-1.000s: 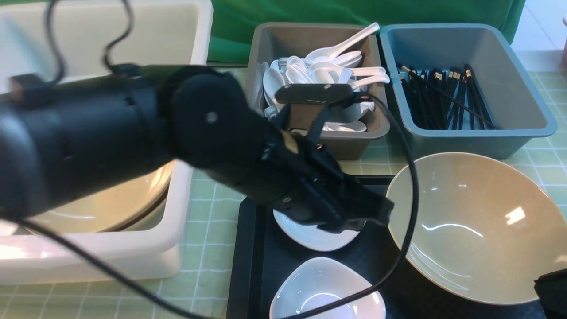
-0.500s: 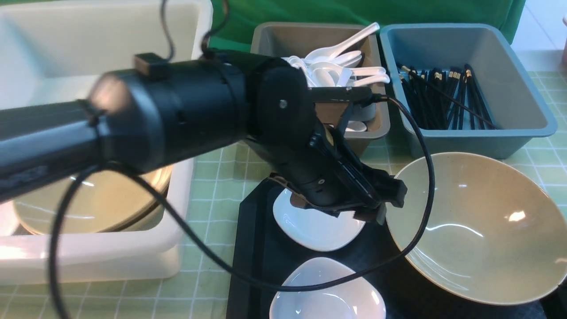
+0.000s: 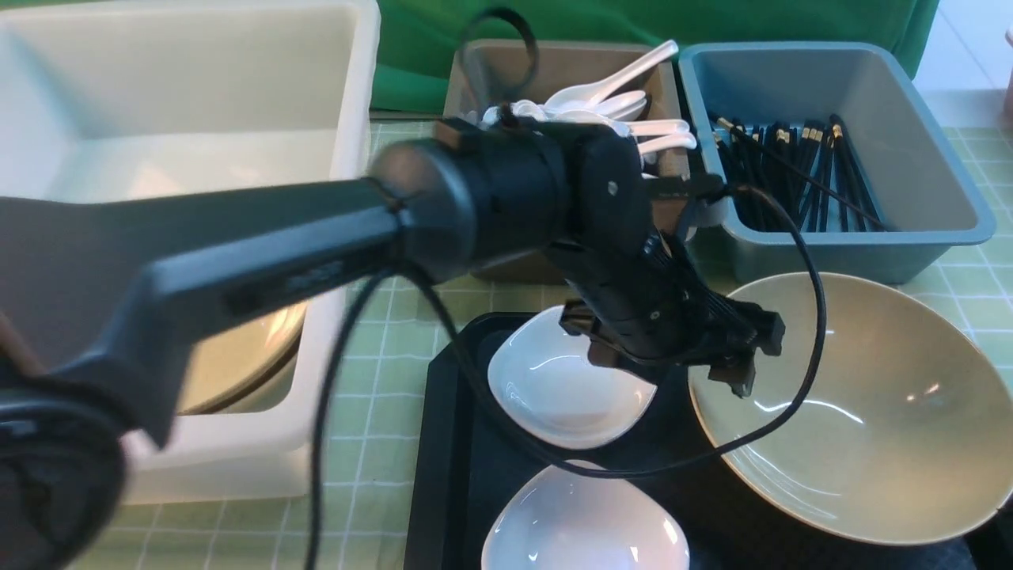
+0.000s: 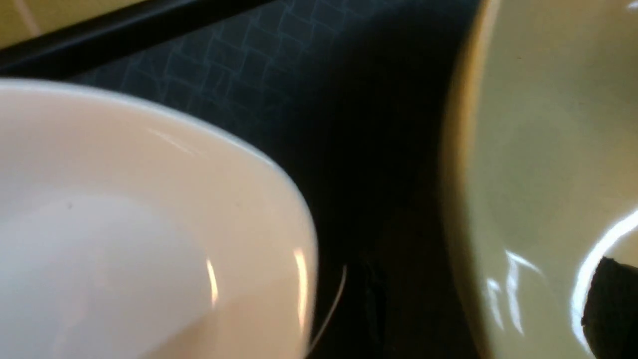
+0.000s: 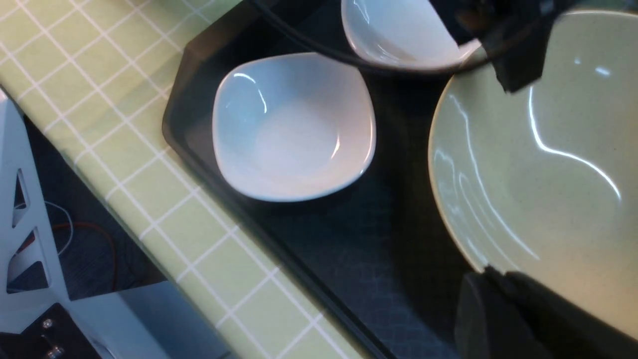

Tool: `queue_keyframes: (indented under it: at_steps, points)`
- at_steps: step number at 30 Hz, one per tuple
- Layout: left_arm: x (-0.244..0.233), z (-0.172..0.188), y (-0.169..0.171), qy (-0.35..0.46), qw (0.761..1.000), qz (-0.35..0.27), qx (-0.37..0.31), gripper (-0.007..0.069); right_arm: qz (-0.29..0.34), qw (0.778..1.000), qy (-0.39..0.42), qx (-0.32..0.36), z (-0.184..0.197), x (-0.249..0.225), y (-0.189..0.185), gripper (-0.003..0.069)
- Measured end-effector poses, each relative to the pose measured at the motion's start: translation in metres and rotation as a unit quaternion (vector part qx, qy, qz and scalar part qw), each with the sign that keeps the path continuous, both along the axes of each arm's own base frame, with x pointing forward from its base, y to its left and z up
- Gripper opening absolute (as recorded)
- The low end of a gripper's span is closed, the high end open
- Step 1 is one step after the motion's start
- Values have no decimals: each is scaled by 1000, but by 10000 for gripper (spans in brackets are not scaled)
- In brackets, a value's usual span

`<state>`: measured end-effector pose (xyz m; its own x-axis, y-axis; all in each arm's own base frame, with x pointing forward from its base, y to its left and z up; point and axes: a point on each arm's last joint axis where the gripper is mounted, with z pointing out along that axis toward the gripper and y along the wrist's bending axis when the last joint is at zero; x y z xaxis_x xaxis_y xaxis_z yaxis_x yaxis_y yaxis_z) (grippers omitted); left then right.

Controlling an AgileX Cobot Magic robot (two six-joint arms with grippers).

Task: On green table put chopsticks spoon bowls plates into blue grey white boxes.
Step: 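Grasp the large bowl on the tray by its rim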

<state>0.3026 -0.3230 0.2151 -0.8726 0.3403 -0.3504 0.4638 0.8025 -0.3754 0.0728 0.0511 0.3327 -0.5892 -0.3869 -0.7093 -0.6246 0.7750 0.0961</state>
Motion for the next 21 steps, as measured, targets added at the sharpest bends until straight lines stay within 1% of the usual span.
queue_keyframes:
  at_steps: [2, 3, 5, 6, 7, 8, 9, 11, 14, 17, 19, 20, 21]
  points:
    - [4, -8, -3, 4, 1000, -2, 5, 459, 0, 1000, 0, 0, 0, 0, 0, 38]
    - [4, -10, -4, 5, 1000, -4, 5, 414, 0, 1000, 0, 0, 0, 0, 0, 38]
    - [8, -10, -2, 4, 1000, -1, 3, 293, 0, 1000, 0, 0, 0, 0, 0, 40]
    - [9, -10, -1, 6, 1000, 2, 2, 219, 0, 1000, 0, 0, 0, 0, 0, 41]
    - [13, -9, 2, 8, 1000, 8, -1, 129, 0, 1000, 0, 0, 0, 0, 0, 41]
    - [16, -8, 5, 14, 1000, 15, -6, 74, 0, 1000, 0, 0, 0, 0, 0, 42]
    - [16, -8, 5, 14, 1000, 15, -6, 74, 0, 1000, 0, 0, 0, 0, 0, 43]
    - [22, -7, 12, 23, 999, 19, -14, 19, 0, 1000, -1, 0, 0, 0, 0, 43]
    - [28, -4, 23, 39, 999, 11, -26, 15, 6, 1000, -10, 2, 1, 1, 1, 43]
    - [32, 2, 31, 44, 998, 2, -43, 15, 37, 999, -31, 1, 3, 0, 5, 44]
    - [34, 17, 39, 41, 997, -1, -69, 16, 64, 997, -50, 13, 6, 0, 9, 44]
    - [35, 17, 40, 40, 997, -2, -69, 16, 65, 996, -51, 15, 6, 0, 10, 44]
    - [36, 26, 46, 31, 997, -9, -73, 18, 66, 996, -57, 21, 7, 2, 11, 46]
